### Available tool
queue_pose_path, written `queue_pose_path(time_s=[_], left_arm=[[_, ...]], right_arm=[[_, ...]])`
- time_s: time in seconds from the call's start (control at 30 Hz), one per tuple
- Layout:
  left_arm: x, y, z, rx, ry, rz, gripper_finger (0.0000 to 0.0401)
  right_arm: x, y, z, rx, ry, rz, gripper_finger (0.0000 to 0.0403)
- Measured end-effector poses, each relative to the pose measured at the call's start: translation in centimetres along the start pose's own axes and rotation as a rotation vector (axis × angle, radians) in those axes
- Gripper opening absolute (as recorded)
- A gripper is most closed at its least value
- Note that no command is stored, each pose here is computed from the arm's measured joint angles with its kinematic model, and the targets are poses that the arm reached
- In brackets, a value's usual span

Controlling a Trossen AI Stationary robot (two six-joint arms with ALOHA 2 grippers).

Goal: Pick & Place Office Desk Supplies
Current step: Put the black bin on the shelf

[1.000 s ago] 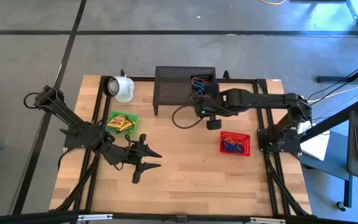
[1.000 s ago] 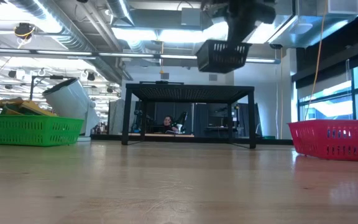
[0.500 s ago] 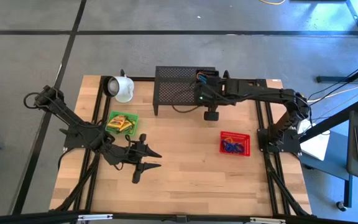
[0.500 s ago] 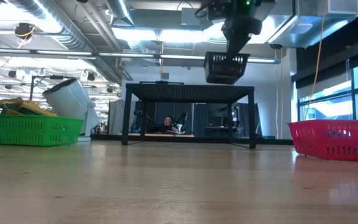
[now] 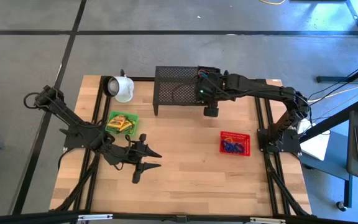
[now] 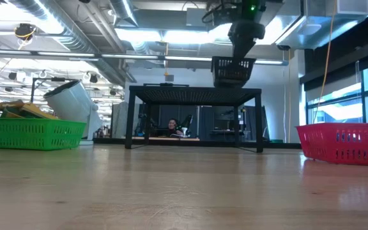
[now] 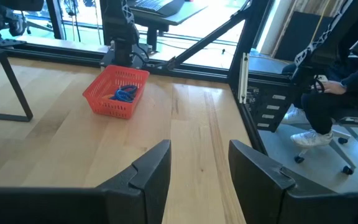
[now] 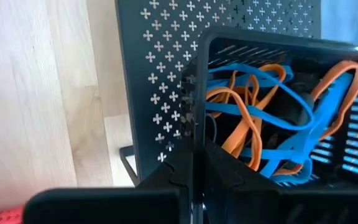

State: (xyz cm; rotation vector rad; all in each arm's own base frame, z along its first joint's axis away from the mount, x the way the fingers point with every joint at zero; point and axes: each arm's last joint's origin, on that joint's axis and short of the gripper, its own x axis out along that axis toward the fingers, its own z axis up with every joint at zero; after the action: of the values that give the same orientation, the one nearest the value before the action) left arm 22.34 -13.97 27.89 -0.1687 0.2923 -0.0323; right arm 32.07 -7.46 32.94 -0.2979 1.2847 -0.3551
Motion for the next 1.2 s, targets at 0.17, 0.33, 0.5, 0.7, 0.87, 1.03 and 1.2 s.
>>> queue_pose_path(time_s=[0.17, 0.33, 0.5, 0.7, 0.87, 1.03, 1.2], left_arm=[[0.0, 0.0, 0.0, 0.0, 0.001, 0.0, 0.0155], [0.0, 0.0, 0.0, 0.001, 0.002, 0.0, 0.0155], [0.0, 0.0, -0.1, 0.006, 0.01, 0.003, 0.0155], [0.0, 0.1, -0.2, 0.01, 0.016, 0.006, 0.0155], [0.0, 0.1, -0.2, 0.01, 0.016, 0.006, 0.0155], [0.0, 0.1, -0.2, 0.01, 0.016, 0.006, 0.0155], [0.0, 0.1, -0.2, 0.01, 0.016, 0.005, 0.0155]], right_arm=[[0.5, -0.3, 0.1, 0.011, 0.0, 0.01, 0.002], [1.0, -0.5, 0.2, 0.016, 0.012, 0.022, 0.002], [1.3, -0.7, 0.2, 0.018, 0.018, 0.013, 0.002], [1.4, -0.7, 0.2, 0.036, 0.014, 0.033, 0.002], [1.4, -0.7, 0.2, 0.051, 0.013, 0.038, 0.0023], [1.5, -1.0, 0.1, 0.077, 0.016, 0.036, 0.0047], [1.5, -1.3, 0.1, 0.102, 0.027, 0.0, 0.0082]])
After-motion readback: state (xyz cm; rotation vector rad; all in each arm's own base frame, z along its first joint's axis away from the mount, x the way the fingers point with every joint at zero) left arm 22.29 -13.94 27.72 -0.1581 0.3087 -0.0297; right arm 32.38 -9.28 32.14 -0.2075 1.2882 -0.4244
